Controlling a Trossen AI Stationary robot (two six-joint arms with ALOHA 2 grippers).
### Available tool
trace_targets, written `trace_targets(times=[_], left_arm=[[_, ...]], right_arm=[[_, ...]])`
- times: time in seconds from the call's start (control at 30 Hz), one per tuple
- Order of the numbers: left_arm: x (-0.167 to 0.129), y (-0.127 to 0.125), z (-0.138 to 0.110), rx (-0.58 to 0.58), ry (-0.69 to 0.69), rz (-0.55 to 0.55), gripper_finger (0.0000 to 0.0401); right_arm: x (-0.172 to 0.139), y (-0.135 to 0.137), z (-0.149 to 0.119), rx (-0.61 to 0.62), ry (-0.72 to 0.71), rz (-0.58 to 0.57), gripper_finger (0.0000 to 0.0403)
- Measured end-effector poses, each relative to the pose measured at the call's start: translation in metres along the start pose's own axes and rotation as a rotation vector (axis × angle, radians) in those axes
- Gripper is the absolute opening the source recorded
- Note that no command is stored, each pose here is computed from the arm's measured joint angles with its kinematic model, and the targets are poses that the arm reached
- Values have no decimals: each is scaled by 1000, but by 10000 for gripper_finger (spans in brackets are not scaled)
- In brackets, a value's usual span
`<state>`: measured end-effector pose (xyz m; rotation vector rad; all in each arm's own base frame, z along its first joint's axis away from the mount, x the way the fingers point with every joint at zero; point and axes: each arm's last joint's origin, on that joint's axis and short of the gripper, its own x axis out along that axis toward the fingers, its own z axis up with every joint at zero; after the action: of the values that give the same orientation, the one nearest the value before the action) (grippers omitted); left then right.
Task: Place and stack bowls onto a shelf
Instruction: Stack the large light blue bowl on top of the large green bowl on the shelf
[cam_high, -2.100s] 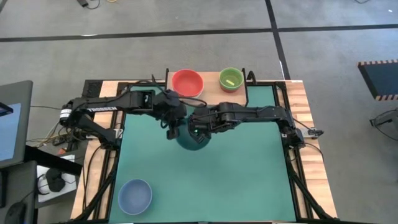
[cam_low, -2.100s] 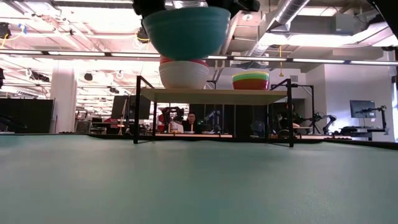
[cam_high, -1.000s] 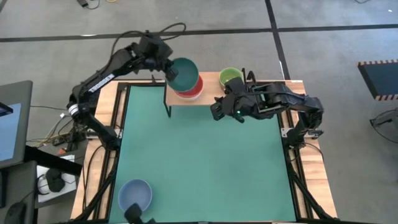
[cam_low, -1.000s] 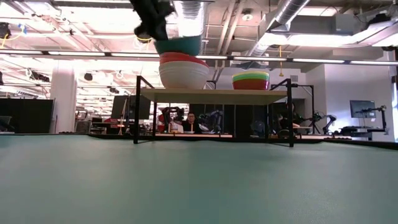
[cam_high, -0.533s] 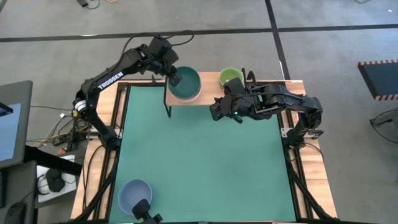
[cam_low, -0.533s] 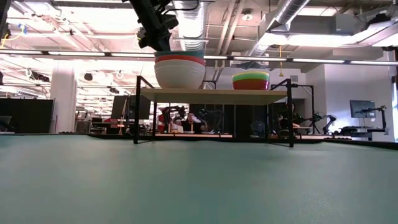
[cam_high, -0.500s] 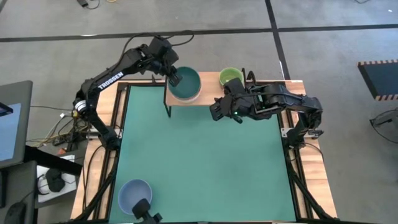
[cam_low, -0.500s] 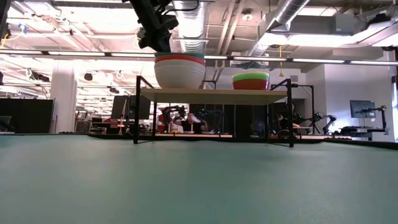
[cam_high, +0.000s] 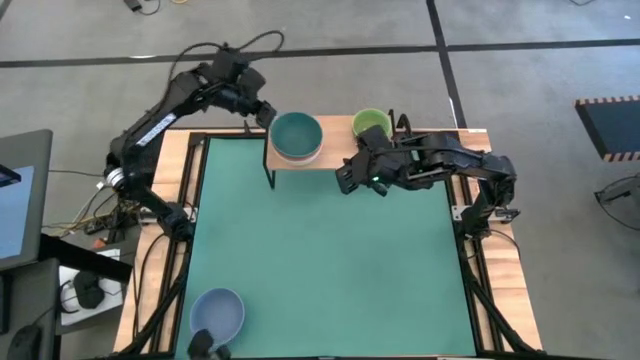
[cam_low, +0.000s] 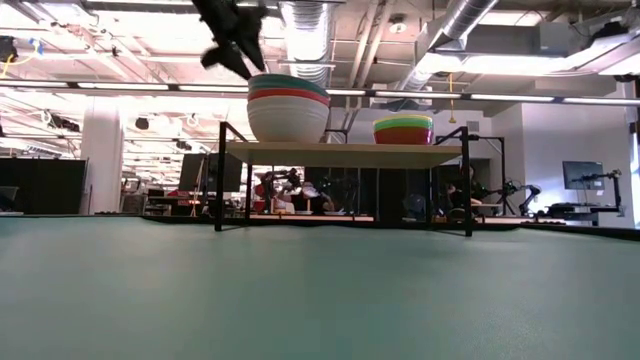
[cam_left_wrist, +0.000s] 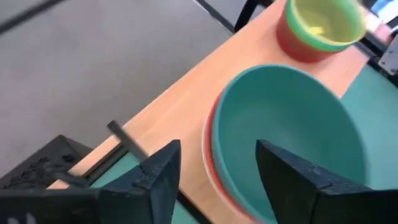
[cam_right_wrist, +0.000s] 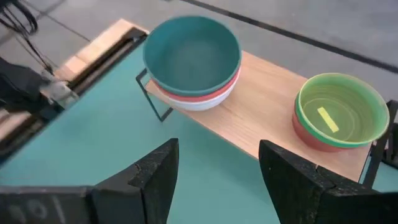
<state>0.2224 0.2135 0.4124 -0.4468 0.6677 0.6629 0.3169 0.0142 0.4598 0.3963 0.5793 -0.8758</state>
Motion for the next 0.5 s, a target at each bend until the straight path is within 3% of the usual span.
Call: trace_targets(times=[0.23, 0.37, 0.5], left_arm=[[-52, -26, -27, 85, -15, 34, 198], [-65, -45, -67, 156, 28, -52, 189], [-75, -60, -125, 231, 119, -230, 175]], right_arm=[[35, 15, -9, -115, 199, 55, 249], [68, 35, -21, -192, 294, 86, 249], [83, 53, -33, -257, 349, 147, 246]])
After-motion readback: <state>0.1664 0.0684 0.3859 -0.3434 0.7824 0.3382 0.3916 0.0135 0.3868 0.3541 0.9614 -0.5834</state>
